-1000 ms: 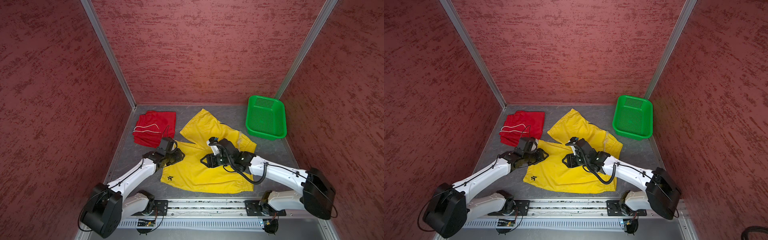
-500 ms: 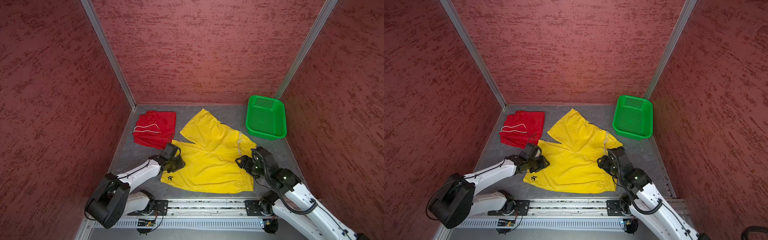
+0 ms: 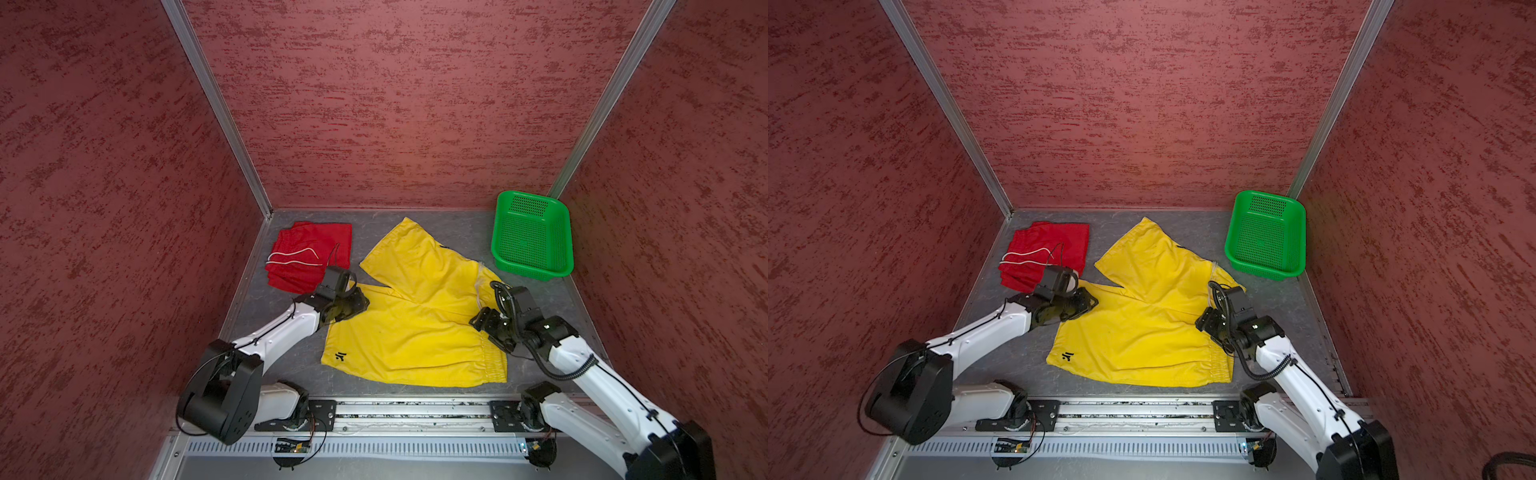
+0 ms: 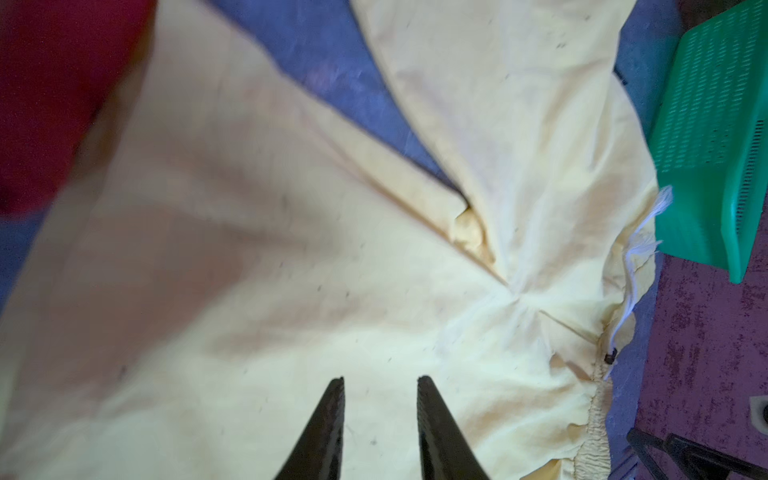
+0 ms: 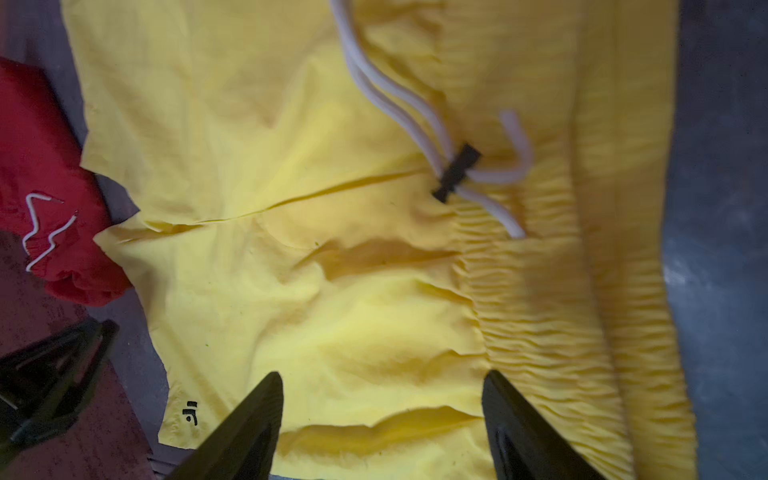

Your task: Fold and stack the shorts

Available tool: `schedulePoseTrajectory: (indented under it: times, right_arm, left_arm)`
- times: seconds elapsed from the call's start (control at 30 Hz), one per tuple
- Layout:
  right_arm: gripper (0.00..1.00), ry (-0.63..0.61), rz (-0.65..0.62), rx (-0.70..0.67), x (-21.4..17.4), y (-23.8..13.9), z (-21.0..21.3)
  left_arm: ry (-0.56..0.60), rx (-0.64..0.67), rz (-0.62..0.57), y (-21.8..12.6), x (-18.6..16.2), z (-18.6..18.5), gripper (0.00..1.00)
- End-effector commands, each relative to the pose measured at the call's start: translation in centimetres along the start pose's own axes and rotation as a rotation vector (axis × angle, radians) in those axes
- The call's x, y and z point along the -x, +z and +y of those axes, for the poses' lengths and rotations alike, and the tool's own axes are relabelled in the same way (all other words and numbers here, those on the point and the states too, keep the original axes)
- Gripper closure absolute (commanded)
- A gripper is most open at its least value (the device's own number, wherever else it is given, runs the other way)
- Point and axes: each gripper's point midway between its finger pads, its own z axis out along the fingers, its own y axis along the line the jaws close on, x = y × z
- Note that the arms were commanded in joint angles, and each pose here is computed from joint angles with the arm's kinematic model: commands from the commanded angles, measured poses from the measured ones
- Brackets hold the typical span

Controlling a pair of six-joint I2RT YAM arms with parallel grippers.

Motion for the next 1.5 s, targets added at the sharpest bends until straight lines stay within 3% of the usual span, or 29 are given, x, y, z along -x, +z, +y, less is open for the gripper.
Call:
schedulePoseTrajectory:
  times: [0.0,0.23,0.37,0.63,0.87,1.13,1.2,1.3,1.47]
  right_arm:
    - [0.27,-0.144,-0.131,0.145,4.4,-0.2,5.6]
    - [0.33,-0.315,-0.172,0.25,9.1,4.6,12.9]
    - [0.34,-0.38,-0.182,0.245,11.6,8.9,15.6]
    - [0.34,-0.443,-0.218,0.207,15.3,15.1,17.6]
    - [0.33,-0.412,-0.197,0.08,15.8,19.3,14.5]
    - [0.33,-0.404,-0.212,-0.094,16.3,19.0,10.1]
    - [0.33,-0.419,-0.216,-0.057,16.2,18.1,11.1]
    - [0.33,-0.463,-0.24,0.023,16.1,16.3,14.0]
    - [0.34,-0.501,-0.263,0.107,16.6,15.1,17.8]
  left_arm:
    - [0.107,-0.032,-0.05,1.3,4.9,-2.5,0.73]
    - [0.174,0.047,0.003,7.8,10.5,-3.6,0.84]
    - [0.156,0.1,0.056,11.4,11.5,-2.3,0.87]
    - [0.108,0.192,0.09,14.7,12.3,1.8,0.91]
    - [0.066,0.262,0.116,14.6,10.8,5.0,0.94]
    - [0.035,0.293,0.085,11.6,10.0,7.2,0.95]
    - [0.04,0.28,0.07,10.7,10.2,6.7,0.94]
    - [0.057,0.223,0.038,9.4,11.1,4.5,0.84]
    - [0.142,0.082,-0.035,8.6,13.7,-1.6,0.7]
